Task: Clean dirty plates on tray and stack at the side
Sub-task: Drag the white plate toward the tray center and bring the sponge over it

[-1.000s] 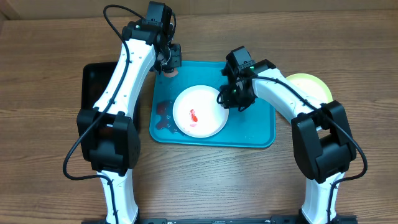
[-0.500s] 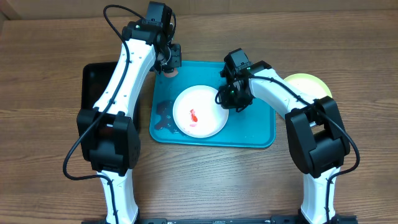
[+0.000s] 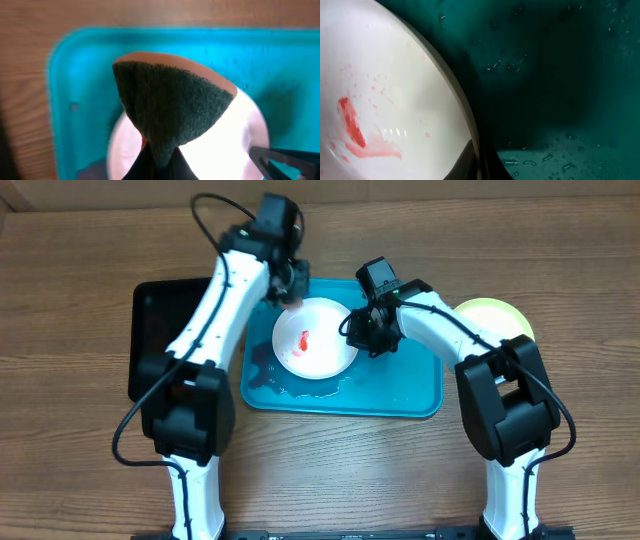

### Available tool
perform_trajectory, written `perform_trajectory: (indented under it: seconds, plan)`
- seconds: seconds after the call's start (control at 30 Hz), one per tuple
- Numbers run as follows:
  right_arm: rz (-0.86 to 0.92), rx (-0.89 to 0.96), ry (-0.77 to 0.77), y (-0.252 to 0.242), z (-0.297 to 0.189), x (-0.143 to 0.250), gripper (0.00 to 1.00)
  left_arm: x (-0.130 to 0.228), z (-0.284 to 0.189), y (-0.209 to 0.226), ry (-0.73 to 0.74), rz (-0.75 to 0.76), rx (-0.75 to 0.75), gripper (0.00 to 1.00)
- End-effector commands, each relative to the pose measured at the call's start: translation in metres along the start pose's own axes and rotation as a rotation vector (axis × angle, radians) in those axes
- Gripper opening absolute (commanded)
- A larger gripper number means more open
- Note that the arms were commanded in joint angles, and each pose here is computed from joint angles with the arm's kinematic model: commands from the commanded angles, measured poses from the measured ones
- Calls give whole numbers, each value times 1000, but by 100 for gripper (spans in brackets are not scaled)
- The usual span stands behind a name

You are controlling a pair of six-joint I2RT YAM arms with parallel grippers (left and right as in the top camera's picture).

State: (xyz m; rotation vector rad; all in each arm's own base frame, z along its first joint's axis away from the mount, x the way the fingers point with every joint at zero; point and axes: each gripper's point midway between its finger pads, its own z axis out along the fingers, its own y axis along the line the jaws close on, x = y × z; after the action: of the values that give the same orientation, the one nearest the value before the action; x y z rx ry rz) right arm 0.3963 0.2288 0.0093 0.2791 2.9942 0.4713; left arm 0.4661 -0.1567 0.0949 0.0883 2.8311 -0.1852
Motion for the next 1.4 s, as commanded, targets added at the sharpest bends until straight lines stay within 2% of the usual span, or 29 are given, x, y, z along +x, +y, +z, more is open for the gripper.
perform_trajectory:
  seconds: [0.0,0.4,0.63,0.7,0.83,0.9,1.03,1.23,1.37]
  plan:
    - [68,47,-4,-9,11,2,4,23,18,0,48,34,-29,4]
    - [67,46,-6,-10,11,0,4,60,65,13,80,4,-45,4]
    - [68,46,-6,-10,11,0,4,84,81,8,149,21,-42,4]
    - [67,42,-5,-10,11,0,4,94,85,-11,194,66,49,4]
    - [67,43,-5,-10,11,1,4,116,73,-71,256,252,362,4]
    - [67,43,-5,-10,11,0,4,118,70,-82,255,288,395,4]
    - [67,43,-6,-10,11,0,4,104,79,-69,196,282,255,4]
    - [67,43,-5,-10,11,0,4,52,85,3,-17,89,-183,4]
    - [67,45,-3,-10,11,1,4,33,73,44,-125,-15,-406,4]
